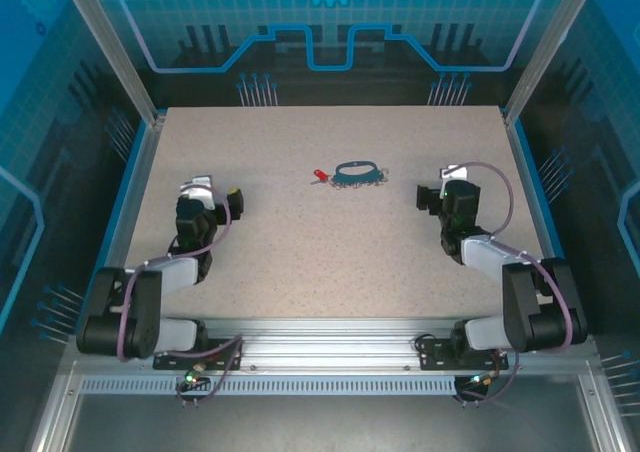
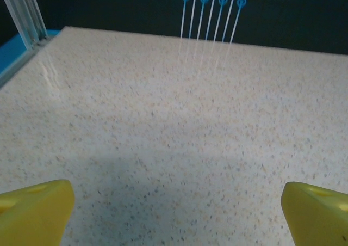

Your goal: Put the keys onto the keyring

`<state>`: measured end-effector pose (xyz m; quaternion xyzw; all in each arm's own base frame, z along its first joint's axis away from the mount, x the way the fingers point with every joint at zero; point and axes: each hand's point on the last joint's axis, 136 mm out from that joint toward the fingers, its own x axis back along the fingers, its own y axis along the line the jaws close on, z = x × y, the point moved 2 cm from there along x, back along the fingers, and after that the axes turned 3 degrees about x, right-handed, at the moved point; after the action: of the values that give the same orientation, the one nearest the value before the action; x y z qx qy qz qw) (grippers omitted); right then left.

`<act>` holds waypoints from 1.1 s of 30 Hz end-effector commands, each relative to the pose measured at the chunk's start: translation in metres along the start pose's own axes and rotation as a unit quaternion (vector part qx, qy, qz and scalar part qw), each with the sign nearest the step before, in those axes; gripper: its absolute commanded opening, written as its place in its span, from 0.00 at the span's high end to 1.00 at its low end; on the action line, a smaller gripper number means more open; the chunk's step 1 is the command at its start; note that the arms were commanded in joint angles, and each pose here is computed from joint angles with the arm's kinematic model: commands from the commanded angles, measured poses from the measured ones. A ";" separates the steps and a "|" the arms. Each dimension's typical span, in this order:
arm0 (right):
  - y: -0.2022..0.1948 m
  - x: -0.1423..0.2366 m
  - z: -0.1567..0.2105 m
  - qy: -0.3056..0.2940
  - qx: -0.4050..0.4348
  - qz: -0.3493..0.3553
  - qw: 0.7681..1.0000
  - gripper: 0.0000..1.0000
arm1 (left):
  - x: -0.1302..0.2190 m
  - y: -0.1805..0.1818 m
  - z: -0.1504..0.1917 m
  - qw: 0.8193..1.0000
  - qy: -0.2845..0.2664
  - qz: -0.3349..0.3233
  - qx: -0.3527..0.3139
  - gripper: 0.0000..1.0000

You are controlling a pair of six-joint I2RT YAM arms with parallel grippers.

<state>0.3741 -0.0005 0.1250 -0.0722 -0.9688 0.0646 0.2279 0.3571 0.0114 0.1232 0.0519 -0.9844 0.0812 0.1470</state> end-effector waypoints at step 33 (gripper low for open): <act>0.027 -0.010 0.016 -0.040 0.022 -0.096 0.994 0.00 | -0.028 -0.013 0.017 0.998 0.031 0.044 -0.014 0.01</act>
<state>0.3780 0.0212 0.1008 0.0264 -0.9765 0.0586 0.2059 0.3765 -0.0014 0.0978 0.0121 -0.9807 0.0811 0.1774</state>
